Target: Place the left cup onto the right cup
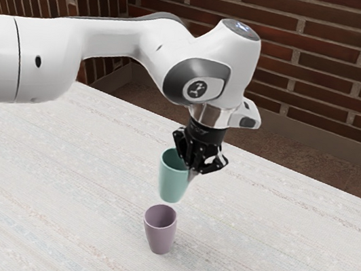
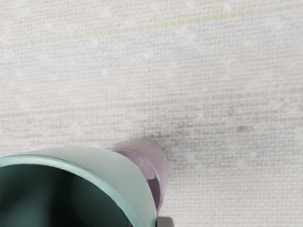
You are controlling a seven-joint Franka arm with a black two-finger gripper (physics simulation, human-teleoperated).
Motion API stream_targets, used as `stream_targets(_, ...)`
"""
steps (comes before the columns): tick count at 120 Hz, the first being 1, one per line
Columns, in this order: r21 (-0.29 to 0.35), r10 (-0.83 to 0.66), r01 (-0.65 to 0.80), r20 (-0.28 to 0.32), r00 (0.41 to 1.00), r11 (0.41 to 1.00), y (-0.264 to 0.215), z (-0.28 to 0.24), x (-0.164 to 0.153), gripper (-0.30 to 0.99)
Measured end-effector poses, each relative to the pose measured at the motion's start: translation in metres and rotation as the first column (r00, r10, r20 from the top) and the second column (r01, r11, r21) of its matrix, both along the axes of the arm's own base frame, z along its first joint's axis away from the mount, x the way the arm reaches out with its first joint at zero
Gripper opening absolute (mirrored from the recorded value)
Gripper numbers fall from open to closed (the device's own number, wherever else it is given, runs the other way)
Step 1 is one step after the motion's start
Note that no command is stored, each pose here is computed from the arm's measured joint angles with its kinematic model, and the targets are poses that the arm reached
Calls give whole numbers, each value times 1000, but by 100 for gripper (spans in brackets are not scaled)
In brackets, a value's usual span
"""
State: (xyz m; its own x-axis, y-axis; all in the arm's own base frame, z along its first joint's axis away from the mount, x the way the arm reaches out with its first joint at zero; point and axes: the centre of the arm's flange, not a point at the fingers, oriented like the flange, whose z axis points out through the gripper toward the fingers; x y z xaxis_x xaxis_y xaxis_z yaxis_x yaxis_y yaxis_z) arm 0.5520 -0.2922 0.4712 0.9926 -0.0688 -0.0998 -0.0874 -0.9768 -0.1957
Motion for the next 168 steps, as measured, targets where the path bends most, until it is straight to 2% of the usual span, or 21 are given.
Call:
stream_targets(97,-7,132,-133,-58,989,991,13,-19,-15,-9)
stream_targets(168,0,171,-171,-47,984,985,16,-24,-10,-9)
